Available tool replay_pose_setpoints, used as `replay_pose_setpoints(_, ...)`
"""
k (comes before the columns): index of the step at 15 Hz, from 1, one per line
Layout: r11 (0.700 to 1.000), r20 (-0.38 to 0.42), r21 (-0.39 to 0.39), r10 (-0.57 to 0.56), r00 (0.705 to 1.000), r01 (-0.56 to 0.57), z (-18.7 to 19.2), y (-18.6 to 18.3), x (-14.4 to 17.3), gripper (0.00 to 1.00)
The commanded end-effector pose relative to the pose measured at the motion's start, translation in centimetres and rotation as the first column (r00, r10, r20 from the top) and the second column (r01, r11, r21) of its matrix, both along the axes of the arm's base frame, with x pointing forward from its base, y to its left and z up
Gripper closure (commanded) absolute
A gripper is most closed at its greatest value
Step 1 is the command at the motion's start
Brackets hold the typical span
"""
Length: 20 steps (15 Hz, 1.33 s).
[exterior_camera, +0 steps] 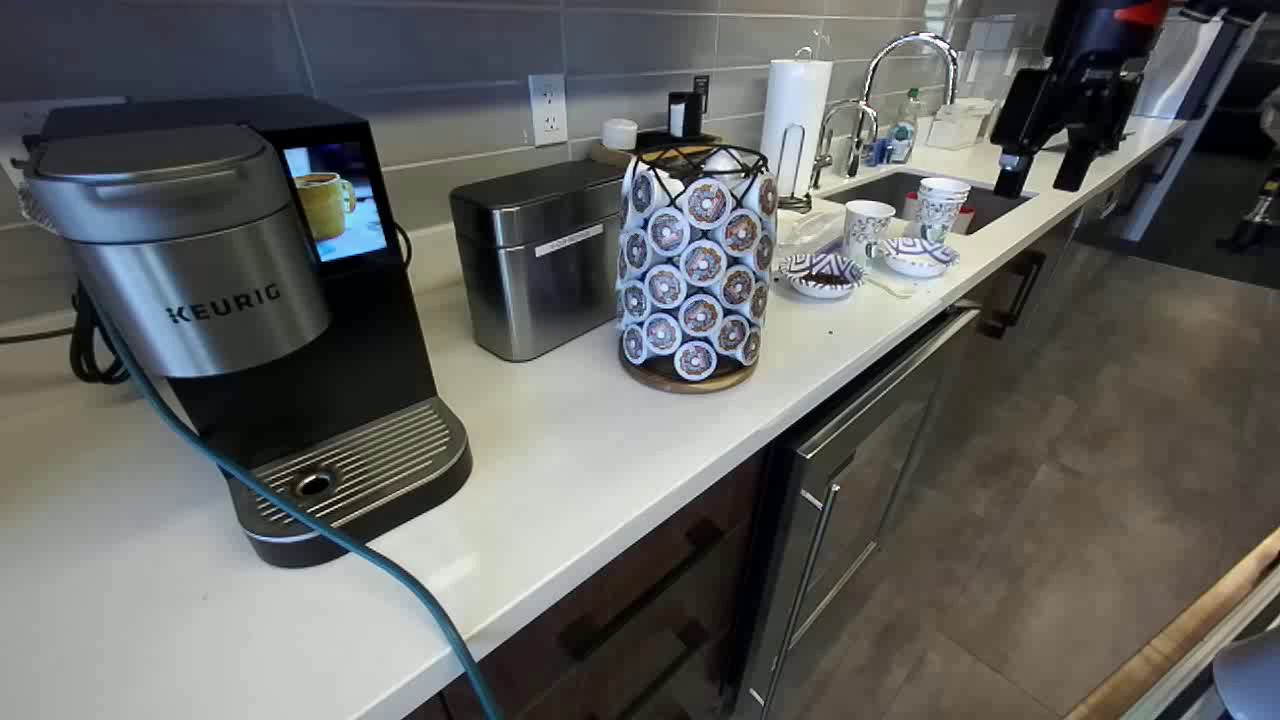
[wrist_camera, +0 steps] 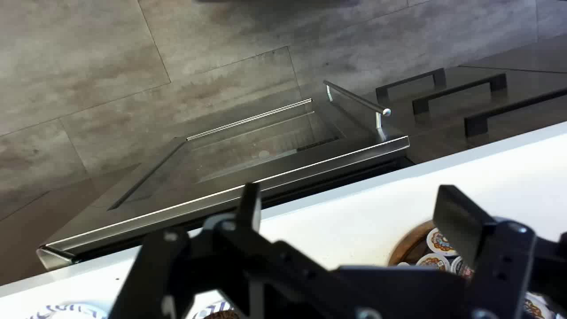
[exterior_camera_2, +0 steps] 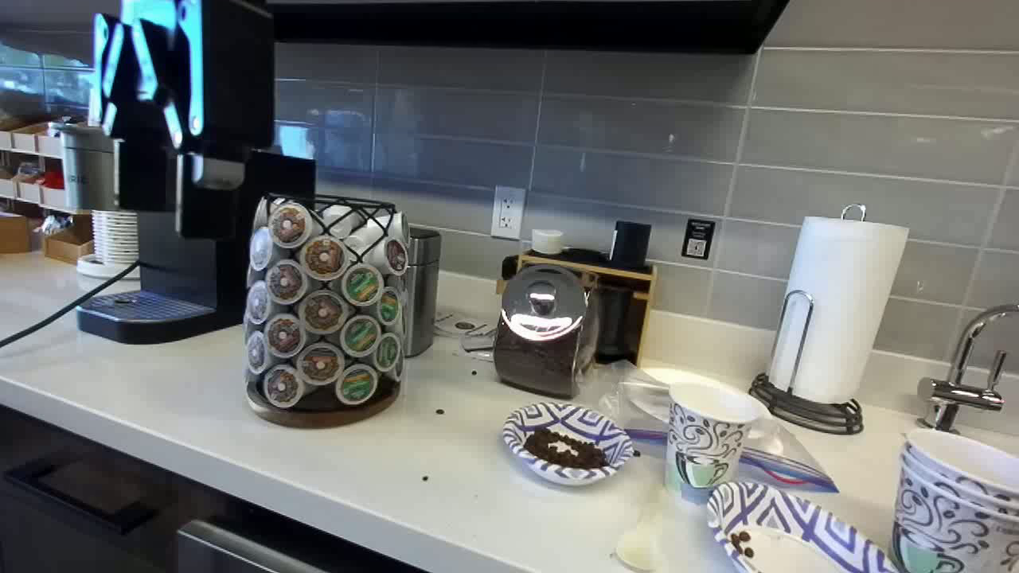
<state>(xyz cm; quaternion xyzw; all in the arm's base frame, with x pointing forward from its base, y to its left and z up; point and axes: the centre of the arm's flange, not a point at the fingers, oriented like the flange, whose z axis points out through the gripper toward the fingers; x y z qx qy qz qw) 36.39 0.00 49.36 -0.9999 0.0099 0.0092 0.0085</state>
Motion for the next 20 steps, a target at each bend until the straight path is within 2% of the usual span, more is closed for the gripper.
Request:
replay_pose_setpoints(1,1.0,0.0,0.0,0.0,1.0,0.0,0.0,0.0,0.0,0.0)
replay_pose_setpoints(19,1.0,0.0,0.0,0.0,1.0,0.0,0.0,0.0,0.0,0.0)
replay_pose_setpoints(20,0.997,0.007,0.014,-0.079,0.997,0.079,0.0,-1.3,0.8,0.0)
